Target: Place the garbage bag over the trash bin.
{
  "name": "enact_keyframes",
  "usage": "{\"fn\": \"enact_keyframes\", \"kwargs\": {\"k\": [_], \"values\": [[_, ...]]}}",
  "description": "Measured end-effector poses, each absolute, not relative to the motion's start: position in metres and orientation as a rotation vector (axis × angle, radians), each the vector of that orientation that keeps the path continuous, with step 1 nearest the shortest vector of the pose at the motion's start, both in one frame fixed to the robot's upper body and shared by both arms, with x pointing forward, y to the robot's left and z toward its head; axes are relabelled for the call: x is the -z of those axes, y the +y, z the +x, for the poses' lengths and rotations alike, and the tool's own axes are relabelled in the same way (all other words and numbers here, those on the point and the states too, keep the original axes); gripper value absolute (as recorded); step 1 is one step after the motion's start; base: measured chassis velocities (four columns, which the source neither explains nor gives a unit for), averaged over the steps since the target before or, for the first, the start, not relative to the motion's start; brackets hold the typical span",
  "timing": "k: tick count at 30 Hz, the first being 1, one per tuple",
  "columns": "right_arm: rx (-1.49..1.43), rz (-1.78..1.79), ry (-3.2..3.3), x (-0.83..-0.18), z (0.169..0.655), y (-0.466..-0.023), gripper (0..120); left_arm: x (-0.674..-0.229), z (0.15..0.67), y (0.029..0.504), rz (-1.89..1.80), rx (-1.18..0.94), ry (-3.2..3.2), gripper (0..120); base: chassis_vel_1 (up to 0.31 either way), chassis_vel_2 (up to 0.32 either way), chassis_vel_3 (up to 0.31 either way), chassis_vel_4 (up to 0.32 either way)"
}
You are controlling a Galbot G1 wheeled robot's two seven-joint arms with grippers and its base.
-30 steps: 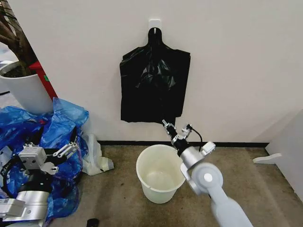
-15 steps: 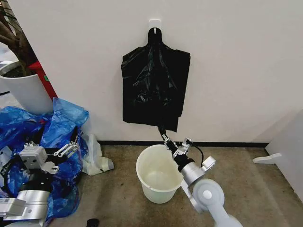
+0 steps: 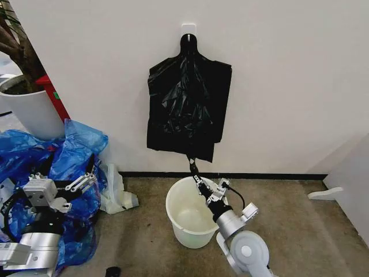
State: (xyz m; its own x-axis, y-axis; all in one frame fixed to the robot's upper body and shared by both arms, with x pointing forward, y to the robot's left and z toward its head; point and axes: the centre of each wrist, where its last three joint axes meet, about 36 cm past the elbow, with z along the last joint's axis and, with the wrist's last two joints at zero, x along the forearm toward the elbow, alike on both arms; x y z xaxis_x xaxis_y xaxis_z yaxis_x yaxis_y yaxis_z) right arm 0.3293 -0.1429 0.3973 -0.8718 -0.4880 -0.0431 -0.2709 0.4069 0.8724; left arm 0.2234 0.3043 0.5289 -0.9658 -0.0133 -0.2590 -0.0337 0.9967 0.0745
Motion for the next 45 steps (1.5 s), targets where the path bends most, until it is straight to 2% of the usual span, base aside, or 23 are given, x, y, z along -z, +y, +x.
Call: {"fn": "enact_keyframes", "kwargs": {"k": [19,24,34,45], "values": [[1.381,0.846,-2.587,-0.456,0.367,-0.152,0,-0.538,0.25,0.311,0.075,-0.102,2.88,100,0.0,0.0,0.0,0.0],[1.254,0.87,-2.638,-0.451,0.377,-0.15,0,-0.561,0.272,0.314,0.218,-0.146,2.857,100,0.0,0.0,0.0,0.0],[1.22,0.881,-2.652,-0.449,0.379,-0.145,0,-0.617,0.317,0.309,0.451,-0.138,2.797,100,0.0,0.0,0.0,0.0],[1.16,0.947,-2.714,-0.469,0.393,-0.15,0,-0.63,0.364,0.29,0.619,-0.173,2.773,100,0.0,0.0,0.0,0.0]]}}
